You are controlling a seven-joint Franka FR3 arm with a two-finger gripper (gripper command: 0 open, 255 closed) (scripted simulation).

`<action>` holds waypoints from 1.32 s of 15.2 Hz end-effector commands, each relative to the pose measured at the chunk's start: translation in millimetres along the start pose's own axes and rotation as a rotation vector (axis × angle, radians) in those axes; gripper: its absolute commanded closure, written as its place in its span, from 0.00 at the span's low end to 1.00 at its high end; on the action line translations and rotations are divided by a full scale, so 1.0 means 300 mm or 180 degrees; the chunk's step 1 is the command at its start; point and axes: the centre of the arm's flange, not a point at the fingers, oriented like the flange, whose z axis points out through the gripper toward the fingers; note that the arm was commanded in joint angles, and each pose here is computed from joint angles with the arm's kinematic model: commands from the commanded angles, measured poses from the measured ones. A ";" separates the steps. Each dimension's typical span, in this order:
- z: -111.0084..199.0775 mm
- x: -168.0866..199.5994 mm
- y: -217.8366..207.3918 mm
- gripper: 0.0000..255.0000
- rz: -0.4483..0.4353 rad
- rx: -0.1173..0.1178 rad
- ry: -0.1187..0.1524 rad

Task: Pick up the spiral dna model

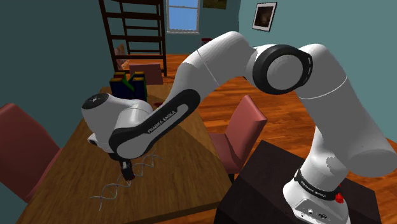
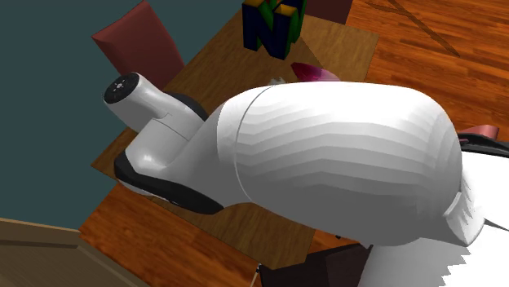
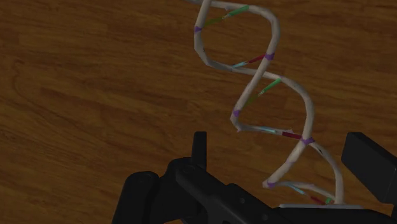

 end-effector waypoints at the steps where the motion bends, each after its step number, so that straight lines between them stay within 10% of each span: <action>1: 0.038 0.007 -0.003 0.00 -0.0002 -0.0001 0.0001; 4: 0.065 0.010 -0.006 0.00 -0.0002 -0.0001 0.0001; 5: 0.066 0.010 -0.007 1.00 -0.0002 -0.0001 0.0001; 20: -0.039 -0.002 0.005 1.00 -0.0002 -0.0001 0.0001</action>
